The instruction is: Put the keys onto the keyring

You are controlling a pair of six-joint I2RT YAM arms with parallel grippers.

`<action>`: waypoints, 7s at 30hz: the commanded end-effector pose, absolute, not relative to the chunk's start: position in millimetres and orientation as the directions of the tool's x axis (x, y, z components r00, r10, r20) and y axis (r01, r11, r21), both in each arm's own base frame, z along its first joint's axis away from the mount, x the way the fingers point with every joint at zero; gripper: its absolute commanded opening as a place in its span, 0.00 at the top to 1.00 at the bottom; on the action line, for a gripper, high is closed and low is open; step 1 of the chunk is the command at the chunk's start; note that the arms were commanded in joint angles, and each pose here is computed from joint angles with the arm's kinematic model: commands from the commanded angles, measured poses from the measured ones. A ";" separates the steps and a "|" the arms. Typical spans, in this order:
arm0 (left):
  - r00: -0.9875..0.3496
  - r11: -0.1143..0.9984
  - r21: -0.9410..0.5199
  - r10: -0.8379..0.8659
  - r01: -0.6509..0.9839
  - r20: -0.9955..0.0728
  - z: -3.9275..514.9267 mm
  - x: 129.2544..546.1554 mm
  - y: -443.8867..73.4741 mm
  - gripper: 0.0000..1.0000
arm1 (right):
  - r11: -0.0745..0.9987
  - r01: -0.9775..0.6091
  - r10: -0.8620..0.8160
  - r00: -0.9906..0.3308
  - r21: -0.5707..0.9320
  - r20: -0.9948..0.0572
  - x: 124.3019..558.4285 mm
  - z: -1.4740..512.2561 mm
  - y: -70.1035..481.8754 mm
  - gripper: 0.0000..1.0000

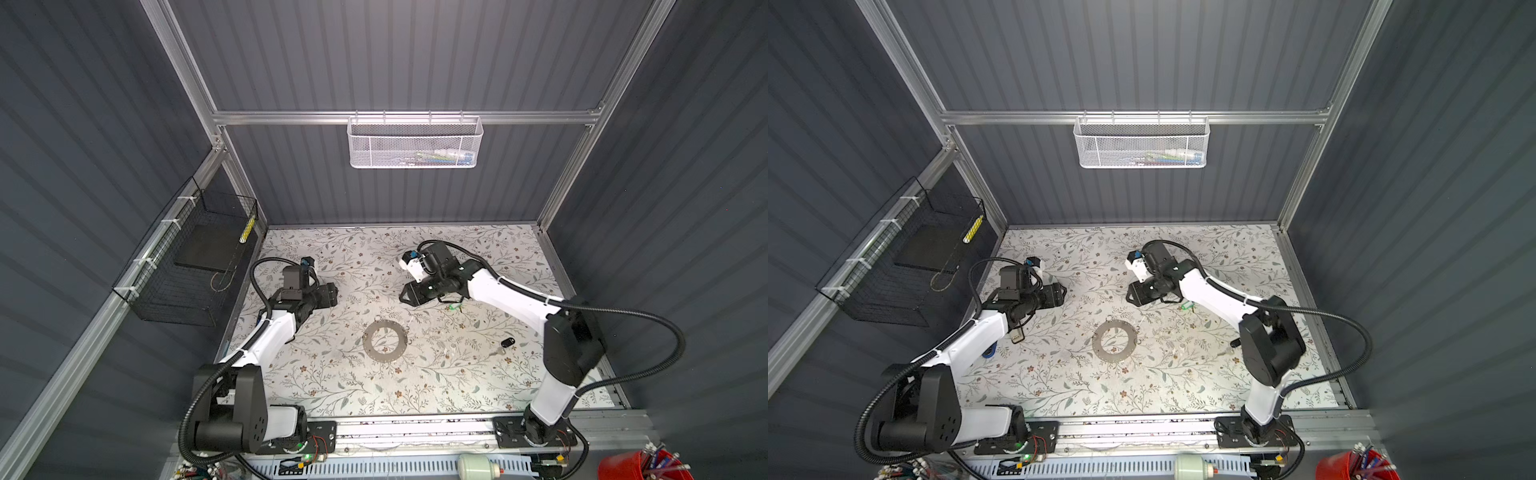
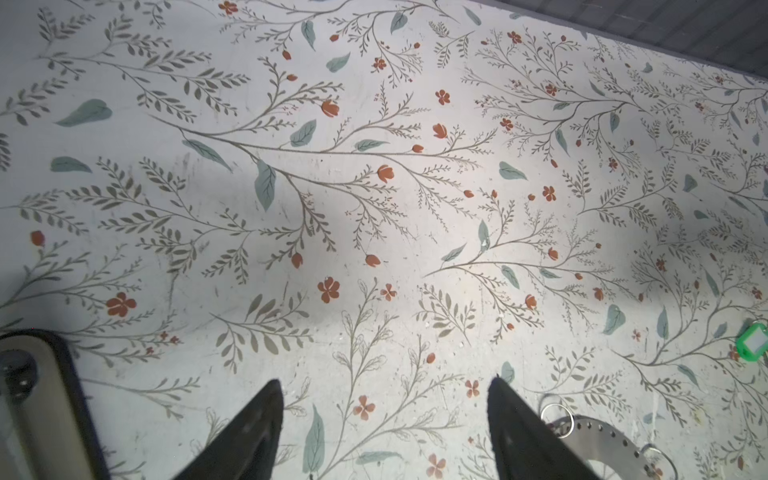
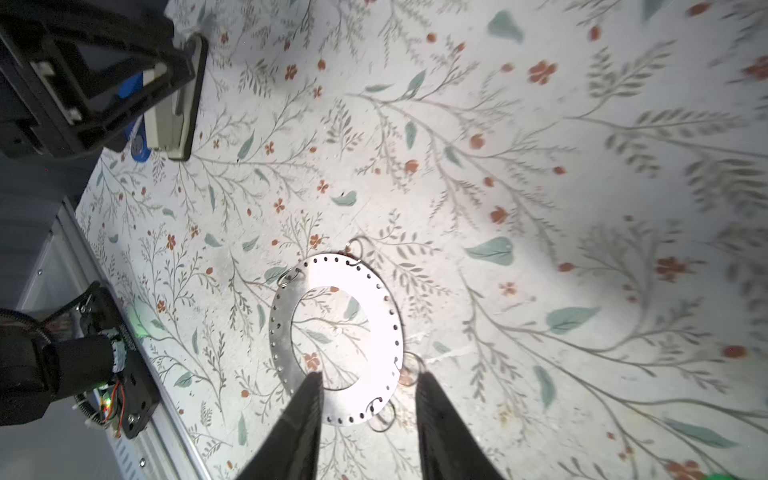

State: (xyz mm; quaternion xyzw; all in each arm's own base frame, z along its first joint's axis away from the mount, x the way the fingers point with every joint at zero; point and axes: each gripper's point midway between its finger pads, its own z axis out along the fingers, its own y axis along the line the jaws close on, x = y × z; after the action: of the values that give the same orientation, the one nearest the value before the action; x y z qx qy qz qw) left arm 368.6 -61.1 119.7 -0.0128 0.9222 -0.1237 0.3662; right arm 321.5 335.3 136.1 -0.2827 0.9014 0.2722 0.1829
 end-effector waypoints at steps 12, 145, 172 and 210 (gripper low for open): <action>-0.784 0.937 -0.339 -0.153 0.078 -0.602 112.2 371.1 -79.1 0.31 | 0.722 -0.544 -0.538 -0.830 0.427 -0.147 290.7 80.1 363.4 0.66; -0.021 0.639 0.106 0.187 0.761 -0.982 256.3 294.6 -174.6 0.48 | 0.112 -0.934 -0.430 0.263 -0.340 -0.864 296.5 275.5 356.8 1.00; 0.308 0.337 0.440 0.379 0.832 -0.873 259.8 263.8 -241.0 0.77 | 0.089 -0.753 -0.266 0.613 -0.653 -0.744 274.5 274.9 340.9 1.00; 0.400 0.318 0.519 0.369 0.794 -0.839 272.5 258.2 -274.3 0.85 | 0.042 -0.708 -0.290 0.666 -0.705 -0.687 263.1 262.3 337.3 1.00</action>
State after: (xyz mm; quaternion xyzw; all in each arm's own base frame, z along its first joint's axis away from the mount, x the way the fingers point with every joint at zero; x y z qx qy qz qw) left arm 258.1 -268.9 254.4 0.5563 0.5436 -0.1740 0.6040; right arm 270.0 338.3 250.5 -0.6721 0.3886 0.1700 0.6070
